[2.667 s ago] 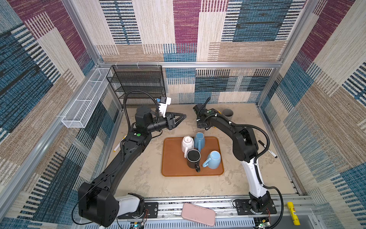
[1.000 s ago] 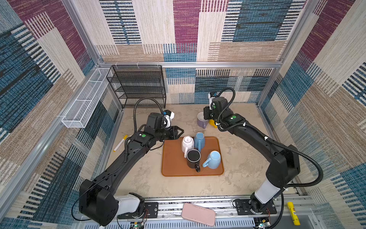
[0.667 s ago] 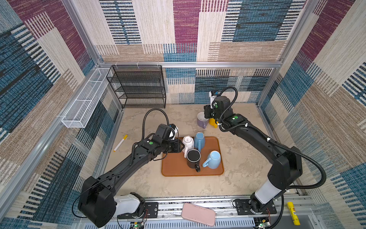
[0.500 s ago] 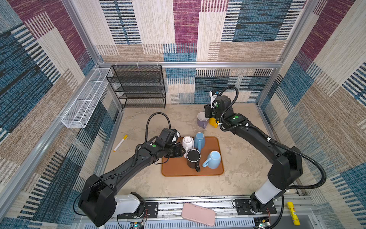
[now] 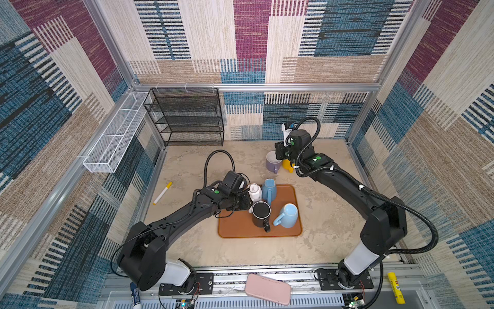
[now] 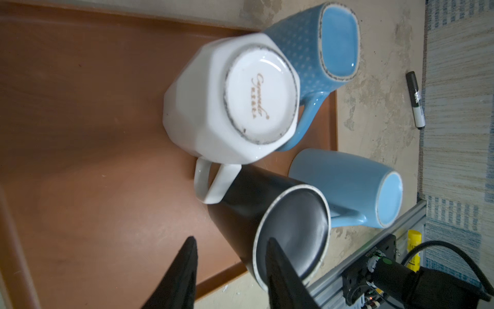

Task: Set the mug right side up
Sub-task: 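Lower the left gripper onto the upside-down white octagonal mug's base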

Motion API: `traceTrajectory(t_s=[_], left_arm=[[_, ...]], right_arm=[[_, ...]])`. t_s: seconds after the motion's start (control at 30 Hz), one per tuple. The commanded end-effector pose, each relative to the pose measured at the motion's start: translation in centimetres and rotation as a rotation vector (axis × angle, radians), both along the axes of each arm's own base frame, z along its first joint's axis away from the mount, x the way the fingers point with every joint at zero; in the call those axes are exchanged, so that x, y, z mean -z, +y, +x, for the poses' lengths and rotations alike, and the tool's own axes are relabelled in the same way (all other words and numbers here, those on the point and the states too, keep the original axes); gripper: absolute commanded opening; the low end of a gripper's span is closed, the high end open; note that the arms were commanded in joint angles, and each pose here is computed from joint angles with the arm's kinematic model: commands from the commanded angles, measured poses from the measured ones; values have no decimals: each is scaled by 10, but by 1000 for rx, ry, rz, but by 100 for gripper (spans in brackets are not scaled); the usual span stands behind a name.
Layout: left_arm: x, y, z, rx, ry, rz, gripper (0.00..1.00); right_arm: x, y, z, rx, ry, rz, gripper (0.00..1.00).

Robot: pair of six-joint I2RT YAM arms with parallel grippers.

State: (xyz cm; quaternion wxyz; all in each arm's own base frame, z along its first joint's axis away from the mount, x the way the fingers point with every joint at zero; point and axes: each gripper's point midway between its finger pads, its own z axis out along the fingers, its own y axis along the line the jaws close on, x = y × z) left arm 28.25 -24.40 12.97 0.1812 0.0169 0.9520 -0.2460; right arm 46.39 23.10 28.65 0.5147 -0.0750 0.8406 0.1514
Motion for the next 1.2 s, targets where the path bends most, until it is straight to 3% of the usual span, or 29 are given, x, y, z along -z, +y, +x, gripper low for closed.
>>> traceTrajectory(t_s=[0.0, 0.47, 1.17], left_arm=[[0, -1, 8, -32, 5, 10, 39], [14, -2, 24, 7, 34, 138, 37], [37, -5, 28, 36, 53, 212, 32]], right_arm=[[-2, 1, 1, -1, -13, 8, 24], [7, -2, -2, 3, 1, -7, 24], [12, -3, -1, 5, 12, -8, 24]])
